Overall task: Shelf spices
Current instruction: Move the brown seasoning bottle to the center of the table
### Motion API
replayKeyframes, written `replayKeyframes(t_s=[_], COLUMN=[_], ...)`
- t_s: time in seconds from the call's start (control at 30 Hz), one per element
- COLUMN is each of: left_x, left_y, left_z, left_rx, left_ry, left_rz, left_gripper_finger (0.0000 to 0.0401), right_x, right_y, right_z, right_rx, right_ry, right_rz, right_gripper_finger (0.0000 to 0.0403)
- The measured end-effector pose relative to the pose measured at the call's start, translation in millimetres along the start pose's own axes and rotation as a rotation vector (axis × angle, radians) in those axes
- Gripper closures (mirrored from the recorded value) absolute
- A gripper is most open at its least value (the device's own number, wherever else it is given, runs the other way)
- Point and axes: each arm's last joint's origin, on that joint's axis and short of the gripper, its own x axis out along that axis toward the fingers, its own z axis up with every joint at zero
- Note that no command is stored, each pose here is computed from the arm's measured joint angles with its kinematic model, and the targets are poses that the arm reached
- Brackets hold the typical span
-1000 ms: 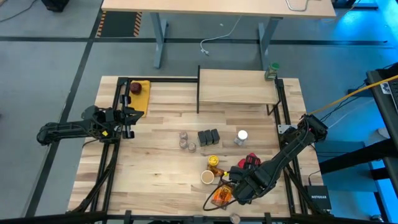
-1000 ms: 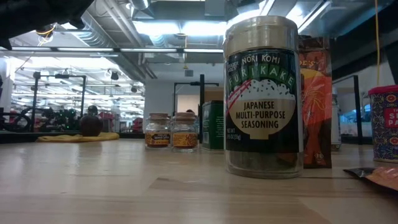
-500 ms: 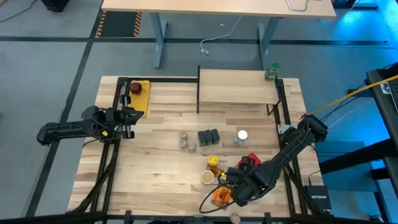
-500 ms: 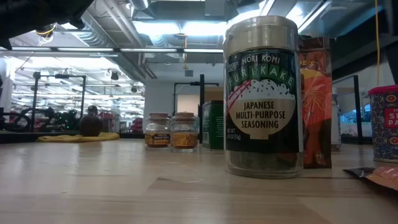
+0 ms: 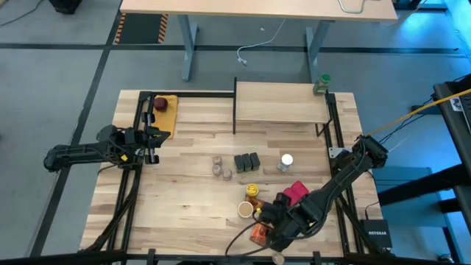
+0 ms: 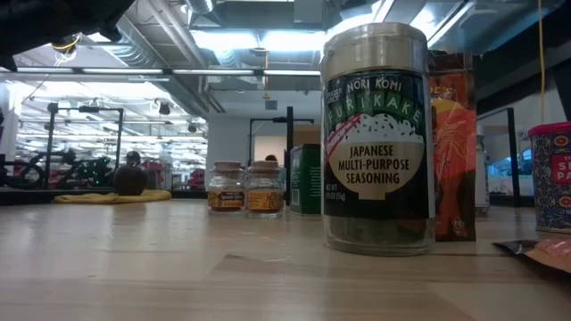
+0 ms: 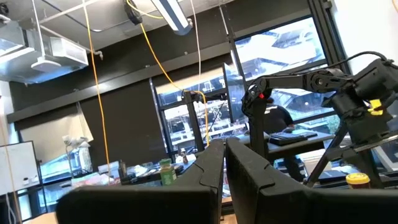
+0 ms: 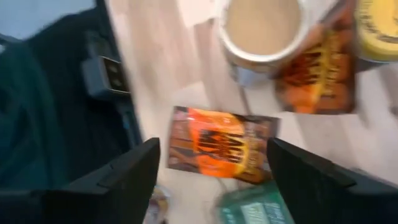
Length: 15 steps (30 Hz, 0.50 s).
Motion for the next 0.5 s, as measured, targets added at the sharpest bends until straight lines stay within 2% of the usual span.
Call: replayKeyframes(t_s=[0.13,0.27,0.4,0.5], left_x=[0,0,0,0], left_y=[0,0,0,0], left_z=[0,0,0,0], left_rx=[-0.028,-0.072,-0.072,-0.072], left_ry=[0.001,0.002,0.002,0.002], left_rz=[-0.001,-0.001,-0.001,-0.001], left_gripper_finger=[0.0391,0.0391,0.0391,0.0391], right_x=[0,-2,-13,-20], right_y=[7,18,35,45], right_z=[3,1,-20,-46], right_rx=[0.037,0.111,0.133,0.151], right_ry=[0.004,0.049,0.041,0.008], right_rz=[0.096,0.211,0.246,0.222], right_gripper_finger=[0.006,0.0044,0.0043,0.0043])
